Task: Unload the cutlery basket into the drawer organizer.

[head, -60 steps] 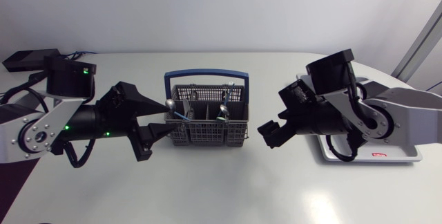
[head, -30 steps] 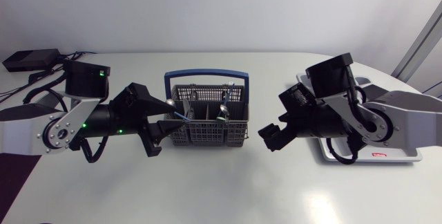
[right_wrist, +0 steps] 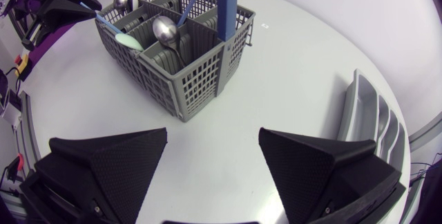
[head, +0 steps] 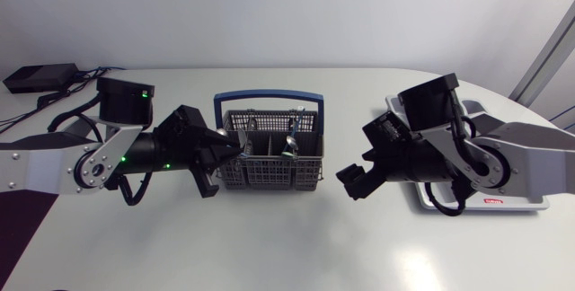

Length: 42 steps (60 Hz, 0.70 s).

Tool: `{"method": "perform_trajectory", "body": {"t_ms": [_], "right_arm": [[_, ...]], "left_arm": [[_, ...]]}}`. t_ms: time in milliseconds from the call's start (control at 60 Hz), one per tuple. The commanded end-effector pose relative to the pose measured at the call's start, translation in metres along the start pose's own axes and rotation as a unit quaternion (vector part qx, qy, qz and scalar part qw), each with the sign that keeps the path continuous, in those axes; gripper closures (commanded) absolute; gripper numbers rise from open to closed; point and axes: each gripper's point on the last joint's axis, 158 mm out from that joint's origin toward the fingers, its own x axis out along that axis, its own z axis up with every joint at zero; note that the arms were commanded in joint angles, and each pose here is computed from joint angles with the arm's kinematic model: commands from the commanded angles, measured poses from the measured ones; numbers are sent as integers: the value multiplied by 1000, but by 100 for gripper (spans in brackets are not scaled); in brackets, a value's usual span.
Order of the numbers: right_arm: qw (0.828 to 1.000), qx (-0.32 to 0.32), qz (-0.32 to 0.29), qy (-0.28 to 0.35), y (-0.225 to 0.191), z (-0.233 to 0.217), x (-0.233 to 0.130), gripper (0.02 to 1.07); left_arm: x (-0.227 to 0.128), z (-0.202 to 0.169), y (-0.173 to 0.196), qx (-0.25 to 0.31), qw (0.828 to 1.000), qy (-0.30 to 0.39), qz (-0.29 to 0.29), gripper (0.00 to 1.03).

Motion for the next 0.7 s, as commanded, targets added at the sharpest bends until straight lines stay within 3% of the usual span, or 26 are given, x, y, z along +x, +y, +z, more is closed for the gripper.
{"method": "perform_trajectory", "body": {"t_ms": [0, 467, 683], "right_arm": [[1000, -1, 3, 10, 0, -12, 5, 11], [1000, -3, 5, 15, 1, -17, 7, 11], [1000, -12, 3, -2, 1, -6, -2, 11]], "left_arm": [[5, 9, 3, 1, 1000, -10, -4, 99], [-5, 49, 18, -10, 1000, -21, -1, 100], [-33, 83, 24, -8, 1000, -22, 3, 100]]}}
